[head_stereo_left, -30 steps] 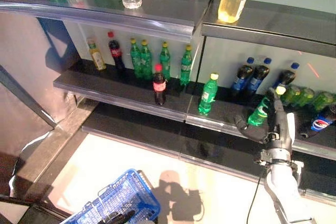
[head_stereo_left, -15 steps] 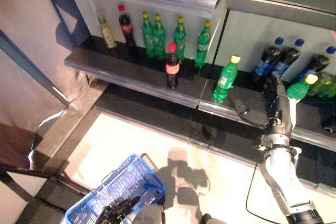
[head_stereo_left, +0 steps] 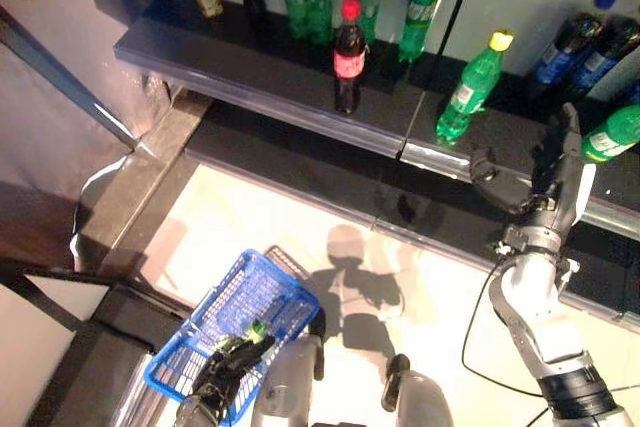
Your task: Pick up the drink and place into the basket.
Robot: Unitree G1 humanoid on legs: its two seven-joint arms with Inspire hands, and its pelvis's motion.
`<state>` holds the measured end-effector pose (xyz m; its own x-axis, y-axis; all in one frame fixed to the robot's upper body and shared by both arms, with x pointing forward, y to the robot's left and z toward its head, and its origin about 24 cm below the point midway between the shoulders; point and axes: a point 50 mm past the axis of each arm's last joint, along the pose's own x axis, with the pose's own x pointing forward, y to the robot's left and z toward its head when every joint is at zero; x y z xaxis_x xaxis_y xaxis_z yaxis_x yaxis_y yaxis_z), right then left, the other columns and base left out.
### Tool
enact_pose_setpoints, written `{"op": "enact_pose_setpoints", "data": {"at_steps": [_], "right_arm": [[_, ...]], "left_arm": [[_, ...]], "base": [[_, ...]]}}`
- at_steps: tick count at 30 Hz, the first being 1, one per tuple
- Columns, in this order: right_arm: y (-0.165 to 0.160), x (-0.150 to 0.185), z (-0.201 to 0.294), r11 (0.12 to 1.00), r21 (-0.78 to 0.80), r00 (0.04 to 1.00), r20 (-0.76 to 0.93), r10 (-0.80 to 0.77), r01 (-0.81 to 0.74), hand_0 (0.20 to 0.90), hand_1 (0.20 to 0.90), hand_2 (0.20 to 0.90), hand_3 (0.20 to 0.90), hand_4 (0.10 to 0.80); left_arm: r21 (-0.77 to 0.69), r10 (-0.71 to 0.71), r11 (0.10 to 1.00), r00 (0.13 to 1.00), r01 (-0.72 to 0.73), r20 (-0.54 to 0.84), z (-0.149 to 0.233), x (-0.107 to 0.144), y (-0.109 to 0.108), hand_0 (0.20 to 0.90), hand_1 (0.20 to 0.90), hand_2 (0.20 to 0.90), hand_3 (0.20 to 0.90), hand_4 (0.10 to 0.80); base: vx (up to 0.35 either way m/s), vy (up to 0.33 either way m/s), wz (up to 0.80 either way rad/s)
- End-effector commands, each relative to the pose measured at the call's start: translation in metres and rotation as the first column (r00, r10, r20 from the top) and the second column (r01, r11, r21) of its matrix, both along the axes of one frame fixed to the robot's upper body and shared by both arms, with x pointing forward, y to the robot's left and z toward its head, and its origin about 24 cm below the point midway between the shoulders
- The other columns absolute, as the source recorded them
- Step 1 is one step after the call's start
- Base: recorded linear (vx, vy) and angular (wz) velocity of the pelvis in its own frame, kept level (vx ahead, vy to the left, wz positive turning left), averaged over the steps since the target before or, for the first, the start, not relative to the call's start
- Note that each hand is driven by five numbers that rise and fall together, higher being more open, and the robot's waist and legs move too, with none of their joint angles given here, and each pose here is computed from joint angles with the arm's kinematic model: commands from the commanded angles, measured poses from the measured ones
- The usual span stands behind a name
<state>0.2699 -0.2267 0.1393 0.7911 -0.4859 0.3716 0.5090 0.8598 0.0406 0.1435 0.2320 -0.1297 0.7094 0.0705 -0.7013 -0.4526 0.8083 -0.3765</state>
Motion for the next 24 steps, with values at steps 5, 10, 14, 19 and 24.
{"op": "enact_pose_setpoints", "data": {"at_steps": [5,10,14,19,24], "right_arm": [[0.004,0.014,0.073,0.999,-0.03,0.959,0.285,-0.003,0.012,0.9,0.9,0.9,0.9,0.8],[0.005,0.027,0.099,0.999,-0.031,0.94,0.342,-0.014,0.027,0.9,0.9,0.9,0.9,0.8],[0.008,0.034,0.116,0.999,-0.032,0.928,0.371,-0.029,0.044,0.9,0.9,0.9,0.9,0.8],[0.007,0.042,0.134,0.998,0.004,0.914,0.403,-0.055,0.058,0.9,0.9,0.9,0.9,0.8],[0.008,0.051,0.156,0.998,0.024,0.904,0.423,-0.066,0.062,0.9,0.9,0.9,0.9,0.8]], "left_arm": [[-0.105,-0.143,0.983,0.984,0.154,0.106,0.005,0.0,-0.035,0.3,0.3,0.3,0.2,0.1],[-0.106,-0.145,0.981,0.979,0.16,0.14,0.01,0.009,-0.037,0.3,0.3,0.3,0.2,0.1],[-0.108,-0.143,0.981,0.976,0.162,0.162,0.014,0.015,-0.036,0.3,0.3,0.3,0.2,0.1],[-0.11,-0.139,0.98,0.97,0.164,0.199,0.018,0.019,-0.034,0.3,0.3,0.3,0.2,0.1],[-0.113,-0.139,0.979,0.958,0.172,0.252,0.027,0.033,-0.034,0.3,0.3,0.3,0.2,0.1]], "base": [[-0.016,0.023,0.0],[-0.044,0.033,-0.11],[-0.048,0.018,-0.07],[-0.012,0.006,-0.03],[-0.019,-0.004,-0.08]]}}
